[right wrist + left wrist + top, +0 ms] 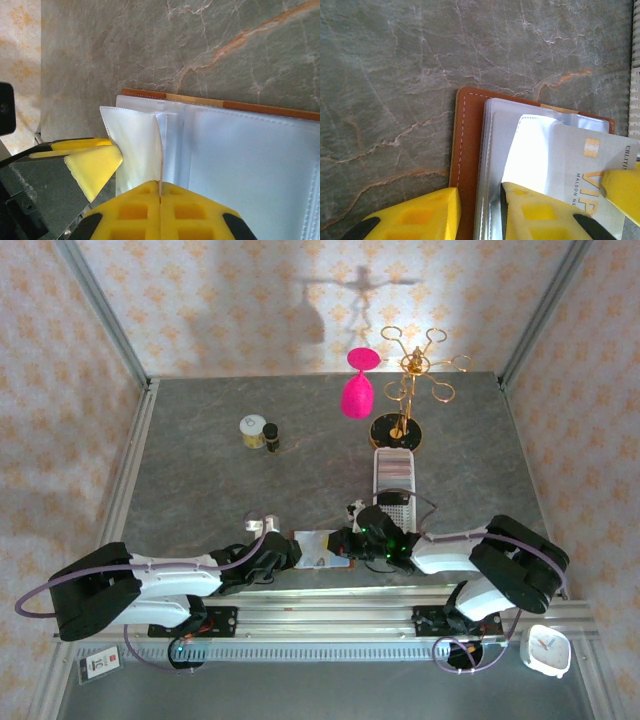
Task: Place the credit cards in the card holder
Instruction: Insert the credit card into the card slot.
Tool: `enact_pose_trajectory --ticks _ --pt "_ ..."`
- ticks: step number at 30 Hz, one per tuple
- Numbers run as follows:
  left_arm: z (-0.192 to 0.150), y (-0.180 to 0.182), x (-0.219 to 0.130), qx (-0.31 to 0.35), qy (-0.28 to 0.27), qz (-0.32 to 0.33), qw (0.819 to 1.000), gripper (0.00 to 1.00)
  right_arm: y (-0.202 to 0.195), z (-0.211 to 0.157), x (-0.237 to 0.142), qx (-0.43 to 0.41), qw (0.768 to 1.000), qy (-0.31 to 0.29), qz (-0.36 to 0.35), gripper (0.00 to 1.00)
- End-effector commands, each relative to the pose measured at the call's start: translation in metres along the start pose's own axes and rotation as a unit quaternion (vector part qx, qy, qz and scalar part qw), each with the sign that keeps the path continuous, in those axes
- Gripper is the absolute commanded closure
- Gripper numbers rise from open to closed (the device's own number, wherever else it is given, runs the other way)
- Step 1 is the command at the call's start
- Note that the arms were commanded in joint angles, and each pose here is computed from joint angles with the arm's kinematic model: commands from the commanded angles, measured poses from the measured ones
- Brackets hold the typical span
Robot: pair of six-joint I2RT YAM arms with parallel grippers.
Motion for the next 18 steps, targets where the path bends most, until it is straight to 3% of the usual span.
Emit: enact_pose_trajectory --ticks 1,7,18 --pt "-0.013 0.026 0.003 0.021 0.041 0.069 0.997 0.68 -0.008 -0.005 0.002 -0.003 1.0 0.019 -0.009 1.0" --pt "-0.008 0.025 -0.001 0.015 0.026 0.07 0.997 0.51 -0.008 -0.005 0.005 0.001 1.0 0.02 -0.004 1.0" --pt "0.002 0.02 -0.008 -0.001 -0.013 0.052 0.999 0.42 -0.009 -0.006 0.013 0.019 0.999 0.025 0.021 1.0"
Point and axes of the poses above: each hand's point on the last joint's axis, 136 mm out from that joint toward the fingers, its own x axis out along the fingers, its own y axis along the line the jaws close on, z = x × y, the point moved 9 cm from there along -x, back along the fingers, and after that the axes turned 8 degrees about x, right-handed, at the moved point
